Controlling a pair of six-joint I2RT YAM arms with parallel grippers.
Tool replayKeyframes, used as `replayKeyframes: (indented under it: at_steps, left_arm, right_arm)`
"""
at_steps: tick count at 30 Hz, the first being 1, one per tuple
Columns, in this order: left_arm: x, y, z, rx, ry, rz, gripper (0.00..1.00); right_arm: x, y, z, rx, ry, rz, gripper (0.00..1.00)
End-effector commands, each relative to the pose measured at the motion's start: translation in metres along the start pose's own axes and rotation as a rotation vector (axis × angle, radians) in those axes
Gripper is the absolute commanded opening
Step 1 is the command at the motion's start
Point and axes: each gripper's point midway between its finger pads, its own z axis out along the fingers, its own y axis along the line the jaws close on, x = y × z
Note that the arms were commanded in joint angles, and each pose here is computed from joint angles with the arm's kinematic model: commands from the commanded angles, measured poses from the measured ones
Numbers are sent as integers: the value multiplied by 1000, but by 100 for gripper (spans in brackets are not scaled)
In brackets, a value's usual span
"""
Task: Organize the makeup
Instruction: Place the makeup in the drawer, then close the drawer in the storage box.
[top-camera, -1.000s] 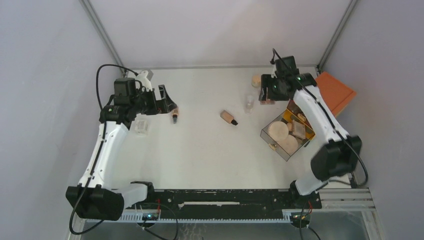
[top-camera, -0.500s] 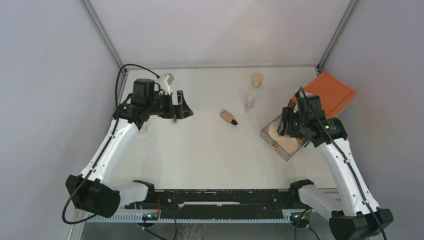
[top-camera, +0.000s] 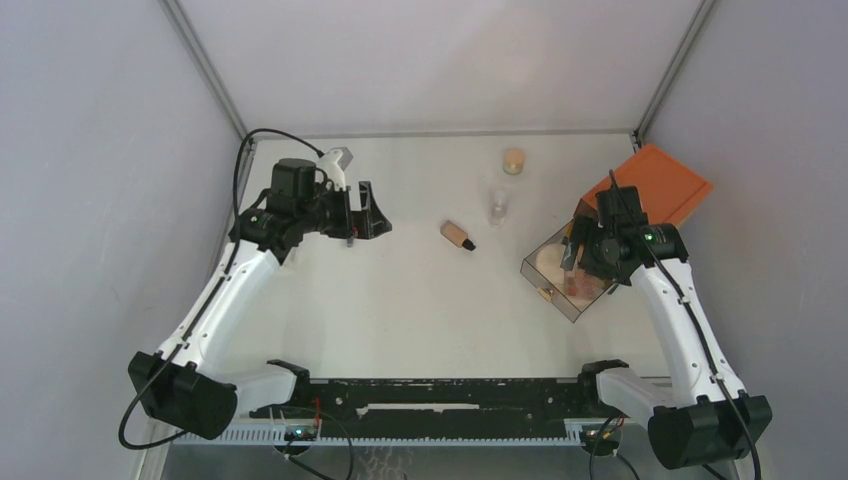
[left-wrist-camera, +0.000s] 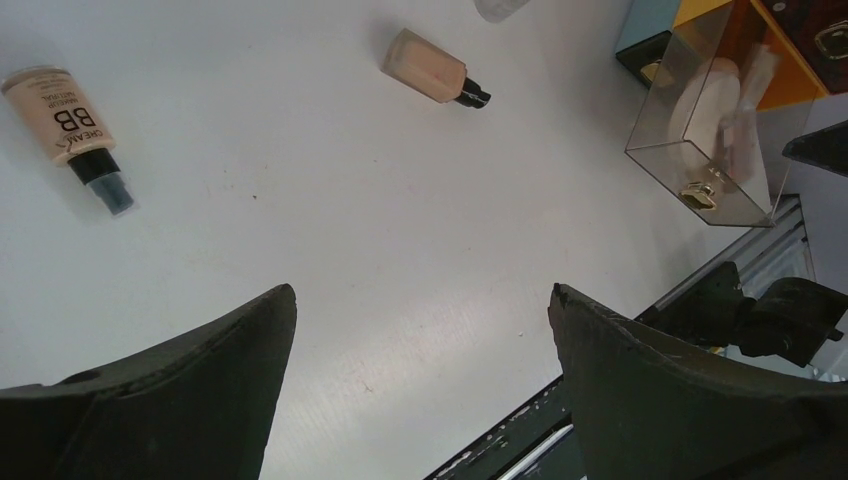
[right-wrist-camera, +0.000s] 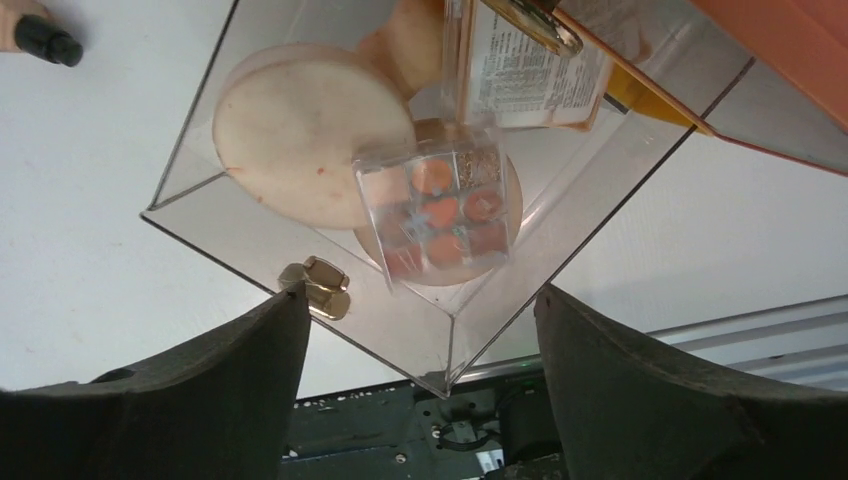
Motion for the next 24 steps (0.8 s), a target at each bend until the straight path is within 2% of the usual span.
replayKeyframes:
  at_steps: [1,3,4,6,8,11,12,16,24]
  left_arm:
    - [-14,-11,-2,21,-46,20,100]
    - [-16,-12,-3,18,-48,29,100]
    - [-16,-12,-3,14,-48,31,100]
    - [-16,-12,-1,11,-44,28,100]
    - [-14,-12,2,14,-34,22,100]
    - [-14,-13,5,19,-29,15,100]
    - [-15,-13,6,19,-32,14,100]
    - [-16,-13,6,17,-35,15,100]
    - [-16,-9,3,-5,-40,32,100]
  right_arm:
    - [-8,-5,-9,30,-43,39,90]
    - [-12,2,-20,-26,-77,22,90]
    - [-13,11,-27,-81,-94,-2,86]
    - [-8,36,-40,-212,-110,-64,68]
    - [4,61,-46,-300,-81,-115,44]
    - [34,92,-33,-321,41,-207,15]
    - [44,98,-26,-302,73,-233,9]
    - [61,103,6,-153,156,-275,3]
    - [37,77,45,86,85,-272,2]
